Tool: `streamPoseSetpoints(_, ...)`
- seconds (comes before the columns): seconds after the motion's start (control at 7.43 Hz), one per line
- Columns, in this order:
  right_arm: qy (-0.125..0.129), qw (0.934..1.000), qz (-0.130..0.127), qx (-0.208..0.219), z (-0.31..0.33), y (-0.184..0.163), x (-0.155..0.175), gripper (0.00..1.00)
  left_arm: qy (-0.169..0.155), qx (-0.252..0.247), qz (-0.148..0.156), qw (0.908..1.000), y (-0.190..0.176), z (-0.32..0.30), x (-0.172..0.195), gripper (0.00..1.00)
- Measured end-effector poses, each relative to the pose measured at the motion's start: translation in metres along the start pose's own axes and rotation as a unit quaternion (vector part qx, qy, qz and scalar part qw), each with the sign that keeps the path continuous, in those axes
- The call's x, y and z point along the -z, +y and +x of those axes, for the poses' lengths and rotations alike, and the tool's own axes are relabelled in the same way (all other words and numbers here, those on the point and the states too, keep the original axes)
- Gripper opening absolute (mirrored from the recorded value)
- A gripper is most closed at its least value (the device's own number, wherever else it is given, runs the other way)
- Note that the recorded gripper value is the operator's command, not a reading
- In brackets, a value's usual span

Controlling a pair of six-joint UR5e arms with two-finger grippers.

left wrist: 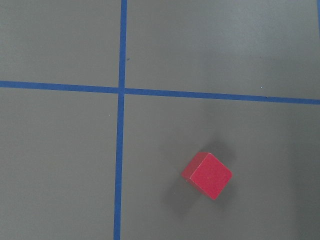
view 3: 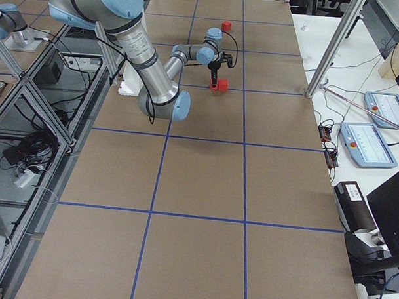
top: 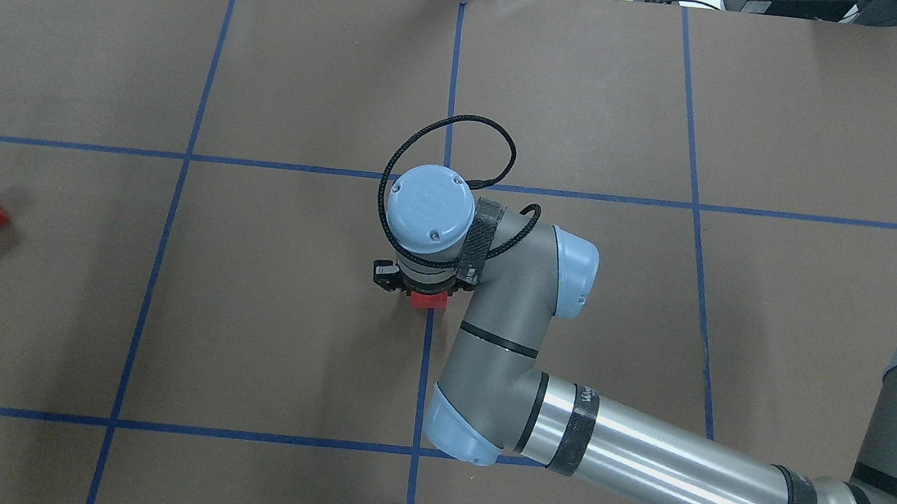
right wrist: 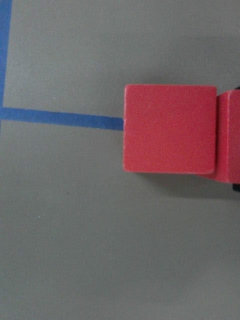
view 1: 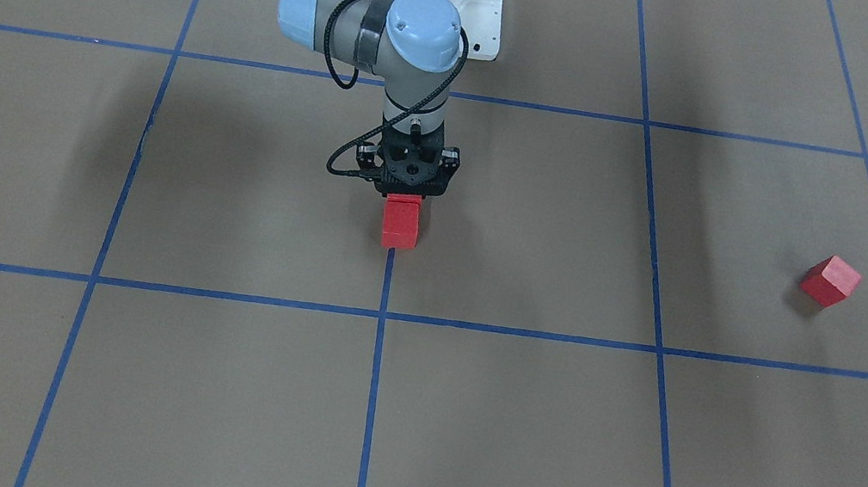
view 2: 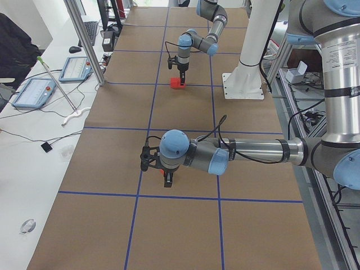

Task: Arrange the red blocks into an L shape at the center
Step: 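Lower the red cube beside the center cube, farther from the robot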

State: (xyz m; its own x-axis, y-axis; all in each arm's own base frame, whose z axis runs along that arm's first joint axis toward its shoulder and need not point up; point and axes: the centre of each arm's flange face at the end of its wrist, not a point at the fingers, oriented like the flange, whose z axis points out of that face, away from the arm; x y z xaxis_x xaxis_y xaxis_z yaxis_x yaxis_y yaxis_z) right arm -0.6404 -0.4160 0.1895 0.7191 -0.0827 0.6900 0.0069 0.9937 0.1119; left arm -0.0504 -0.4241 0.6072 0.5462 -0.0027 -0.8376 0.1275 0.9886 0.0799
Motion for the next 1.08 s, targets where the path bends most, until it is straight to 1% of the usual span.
streamPoseSetpoints(0.54, 0.002, 1.0000, 0.000, 0.000, 0.0016, 0.0004, -0.0017, 0.55, 0.001, -0.001, 0.000, 1.0000, -0.0003, 0.0009, 0.0005, 1.00)
streamPoseSetpoints(0.67, 0.002, 1.0000, 0.000, 0.000, 0.0020, 0.0005, -0.0020, 0.75, 0.001, -0.001, 0.000, 1.0000, -0.0003, 0.0010, 0.0005, 1.00)
streamPoseSetpoints(0.81, 0.003, 1.0000, 0.000, 0.000, 0.0021, 0.0005, -0.0022, 0.99, 0.001, 0.000, 0.000, 1.0000, -0.0001, 0.0009, 0.0004, 1.00)
streamPoseSetpoints(1.08, 0.004, 1.0000, 0.000, 0.000, 0.0022, 0.0018, -0.0037, 0.99, 0.001, -0.001, 0.000, 1.0000, -0.0002, 0.0013, 0.0007, 1.00)
